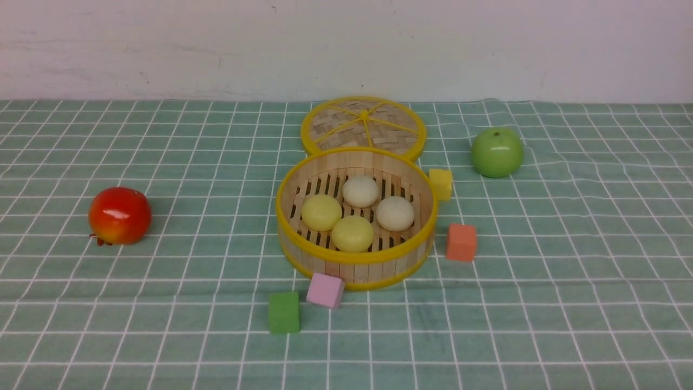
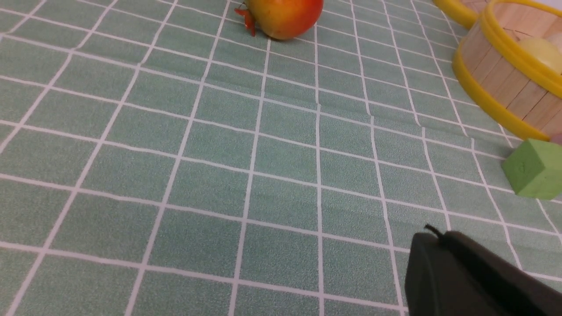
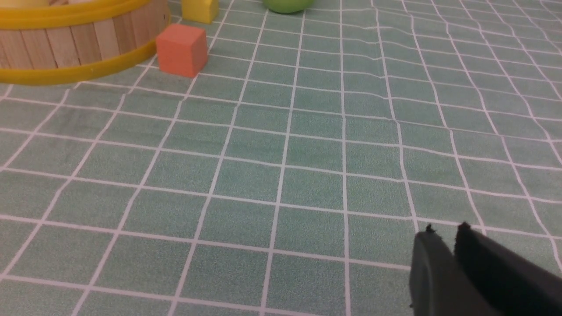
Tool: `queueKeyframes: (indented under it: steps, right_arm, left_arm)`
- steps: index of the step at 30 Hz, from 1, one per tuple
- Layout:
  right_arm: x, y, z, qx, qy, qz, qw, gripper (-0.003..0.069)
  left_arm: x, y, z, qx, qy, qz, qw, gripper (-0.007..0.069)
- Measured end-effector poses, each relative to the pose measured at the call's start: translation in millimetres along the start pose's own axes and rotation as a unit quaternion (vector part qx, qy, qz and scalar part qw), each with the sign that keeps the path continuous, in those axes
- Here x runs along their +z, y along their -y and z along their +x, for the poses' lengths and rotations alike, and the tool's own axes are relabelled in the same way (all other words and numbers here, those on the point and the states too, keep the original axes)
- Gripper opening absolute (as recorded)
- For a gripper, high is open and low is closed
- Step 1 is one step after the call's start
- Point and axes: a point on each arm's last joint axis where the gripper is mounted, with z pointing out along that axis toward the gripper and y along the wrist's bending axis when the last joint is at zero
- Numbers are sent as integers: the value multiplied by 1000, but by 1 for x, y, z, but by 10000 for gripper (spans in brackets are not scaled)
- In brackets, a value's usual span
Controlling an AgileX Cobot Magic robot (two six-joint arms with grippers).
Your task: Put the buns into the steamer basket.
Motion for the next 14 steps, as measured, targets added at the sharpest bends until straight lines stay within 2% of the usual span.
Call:
queueKeyframes:
  steps: [14]
  right_arm:
    - [0, 0, 0, 0, 0, 0, 1000, 98]
  left_arm:
    - [0, 0, 0, 0, 0, 0, 1000, -11]
